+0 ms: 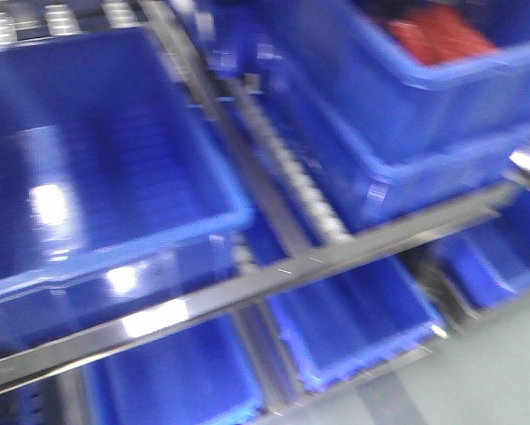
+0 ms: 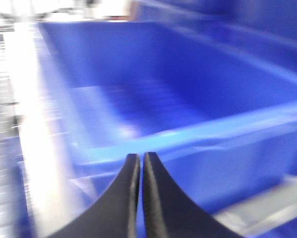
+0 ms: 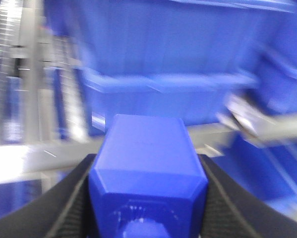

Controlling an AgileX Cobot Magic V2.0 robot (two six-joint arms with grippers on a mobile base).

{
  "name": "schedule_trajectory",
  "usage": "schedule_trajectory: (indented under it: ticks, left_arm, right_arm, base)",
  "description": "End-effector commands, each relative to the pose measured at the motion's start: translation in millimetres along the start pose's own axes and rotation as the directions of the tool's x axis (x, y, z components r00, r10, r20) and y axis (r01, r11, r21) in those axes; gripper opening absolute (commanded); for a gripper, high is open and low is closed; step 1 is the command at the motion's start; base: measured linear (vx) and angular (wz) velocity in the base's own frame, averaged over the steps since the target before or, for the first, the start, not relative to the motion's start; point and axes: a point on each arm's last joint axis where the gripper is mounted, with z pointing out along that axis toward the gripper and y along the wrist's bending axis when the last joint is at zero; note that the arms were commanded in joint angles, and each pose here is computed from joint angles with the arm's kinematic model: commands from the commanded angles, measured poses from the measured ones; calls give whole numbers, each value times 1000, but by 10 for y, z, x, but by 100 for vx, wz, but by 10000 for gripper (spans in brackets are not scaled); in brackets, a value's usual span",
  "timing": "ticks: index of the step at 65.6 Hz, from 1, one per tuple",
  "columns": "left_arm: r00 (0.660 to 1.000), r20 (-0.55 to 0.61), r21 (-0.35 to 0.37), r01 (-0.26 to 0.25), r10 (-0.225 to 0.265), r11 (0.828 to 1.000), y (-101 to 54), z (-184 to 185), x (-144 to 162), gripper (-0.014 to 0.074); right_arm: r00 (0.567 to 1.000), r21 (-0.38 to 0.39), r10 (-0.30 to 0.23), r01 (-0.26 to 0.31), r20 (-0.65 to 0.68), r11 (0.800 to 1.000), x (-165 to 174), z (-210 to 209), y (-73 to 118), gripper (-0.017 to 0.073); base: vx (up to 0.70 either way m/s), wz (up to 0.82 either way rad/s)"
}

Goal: Pour parts from conveyor to right shelf
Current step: 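Drive between the shelves and turn to face a blue bin, then stop in front of the empty blue bin on the shelf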

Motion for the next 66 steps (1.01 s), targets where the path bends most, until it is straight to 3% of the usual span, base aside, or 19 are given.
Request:
schedule_trajectory:
  ticks: [1, 27, 66]
  left_arm:
    - [996, 83, 2, 16, -17, 1000, -3, -1, -130, -6]
    - [996, 83, 2, 16, -17, 1000, -3, -1, -130, -6]
    - [996, 83, 2, 16, -17, 1000, -3, -1, -130, -6]
  right_arm:
    - [995, 34, -9, 5, 95, 999, -155, -23, -40, -5]
    - [995, 34, -9, 5, 96, 999, -155, -23, -40, -5]
    - [995, 34, -9, 5, 96, 999, -155, -23, -40, -5]
  base:
    - [20, 94]
    - [15, 73]
    - [8, 20]
